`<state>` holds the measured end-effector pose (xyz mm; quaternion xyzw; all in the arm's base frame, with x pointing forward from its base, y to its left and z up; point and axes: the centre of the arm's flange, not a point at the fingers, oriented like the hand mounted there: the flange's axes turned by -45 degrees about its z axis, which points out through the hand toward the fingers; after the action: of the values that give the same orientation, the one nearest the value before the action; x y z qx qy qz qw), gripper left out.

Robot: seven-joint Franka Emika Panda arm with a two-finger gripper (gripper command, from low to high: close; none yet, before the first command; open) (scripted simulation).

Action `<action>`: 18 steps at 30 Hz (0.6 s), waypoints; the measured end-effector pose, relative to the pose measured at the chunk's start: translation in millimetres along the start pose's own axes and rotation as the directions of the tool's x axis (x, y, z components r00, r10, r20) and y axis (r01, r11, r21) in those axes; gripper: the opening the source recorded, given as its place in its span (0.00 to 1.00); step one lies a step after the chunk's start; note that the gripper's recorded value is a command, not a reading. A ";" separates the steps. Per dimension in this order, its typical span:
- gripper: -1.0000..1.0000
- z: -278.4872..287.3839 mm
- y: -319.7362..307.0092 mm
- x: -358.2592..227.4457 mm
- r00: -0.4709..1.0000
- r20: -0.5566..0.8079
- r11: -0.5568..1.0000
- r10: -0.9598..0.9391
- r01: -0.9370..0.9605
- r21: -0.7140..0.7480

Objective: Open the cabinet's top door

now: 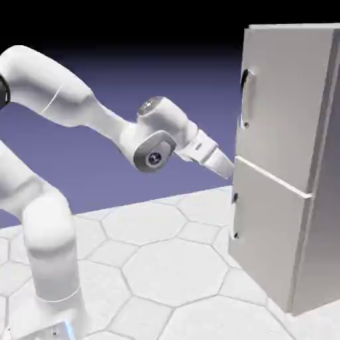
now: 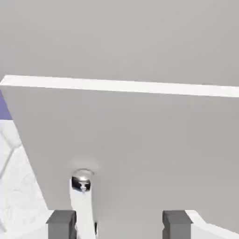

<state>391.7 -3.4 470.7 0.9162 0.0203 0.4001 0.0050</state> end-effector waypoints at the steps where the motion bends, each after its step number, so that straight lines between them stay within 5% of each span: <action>1: 0.50 -2.6 3.0 3.6 1.000 -0.010 1.000 0.004 -0.004 -0.001; 18: 0.50 -45.5 38.0 44.0 0.979 -0.197 0.999 0.051 -0.052 0.000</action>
<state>389.5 -39.9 534.8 0.8724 -0.0043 0.4887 -0.0050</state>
